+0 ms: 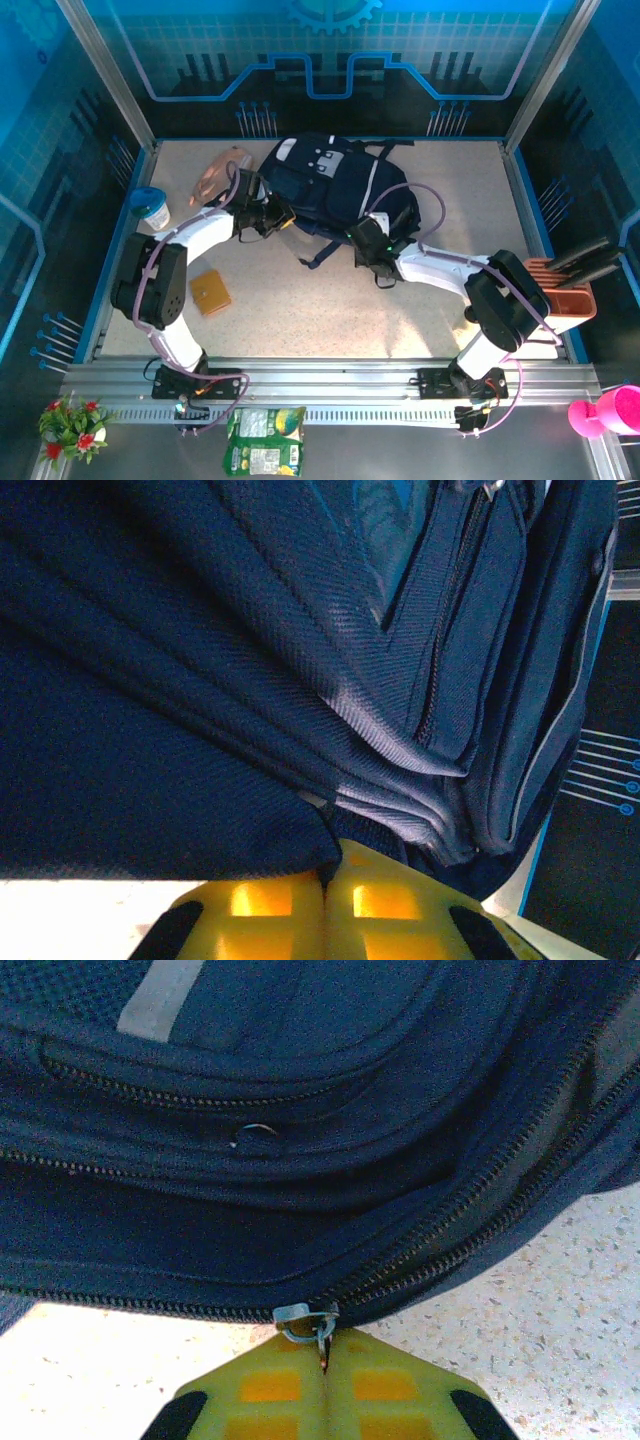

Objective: Pack the student bag
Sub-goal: Zip the student bag at the top-center of the table.

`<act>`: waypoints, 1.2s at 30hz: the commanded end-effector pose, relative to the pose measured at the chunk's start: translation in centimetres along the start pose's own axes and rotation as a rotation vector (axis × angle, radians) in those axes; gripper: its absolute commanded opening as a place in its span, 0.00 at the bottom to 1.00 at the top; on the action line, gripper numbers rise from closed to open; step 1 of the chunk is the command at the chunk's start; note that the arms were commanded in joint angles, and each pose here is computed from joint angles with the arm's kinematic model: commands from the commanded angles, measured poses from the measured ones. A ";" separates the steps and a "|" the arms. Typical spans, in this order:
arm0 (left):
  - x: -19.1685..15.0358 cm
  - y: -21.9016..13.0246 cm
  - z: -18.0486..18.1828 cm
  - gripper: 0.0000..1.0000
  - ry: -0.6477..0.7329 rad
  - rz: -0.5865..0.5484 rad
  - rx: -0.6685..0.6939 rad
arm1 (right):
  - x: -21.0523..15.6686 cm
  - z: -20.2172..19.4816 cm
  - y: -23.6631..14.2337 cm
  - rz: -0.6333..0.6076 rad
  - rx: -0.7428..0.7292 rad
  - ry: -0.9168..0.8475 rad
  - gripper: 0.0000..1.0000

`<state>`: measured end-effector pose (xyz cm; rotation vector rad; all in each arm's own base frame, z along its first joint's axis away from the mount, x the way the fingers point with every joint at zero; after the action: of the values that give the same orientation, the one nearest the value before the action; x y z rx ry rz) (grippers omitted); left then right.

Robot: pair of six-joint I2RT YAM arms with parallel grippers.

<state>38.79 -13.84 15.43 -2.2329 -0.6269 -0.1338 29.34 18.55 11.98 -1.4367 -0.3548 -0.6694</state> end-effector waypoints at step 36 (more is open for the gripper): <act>-1.3 4.5 1.9 0.58 -0.182 -0.007 -0.114 | 0.1 11.7 0.7 0.279 0.430 -0.059 0.00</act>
<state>38.46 -14.47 10.38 -2.3206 -0.7316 0.0488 31.91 28.71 12.50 -1.1073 -0.3182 -0.3301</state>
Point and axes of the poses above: each hand's point on the last joint's axis, 136 mm out from that joint toward the fingers, its own y axis out along the fingers, its own z axis along the line the jaws close on, x = y × z, the point moved 7 cm from there along -y, back along the fingers, and after that the axes turned 12 degrees about y, right-handed, at the moved point
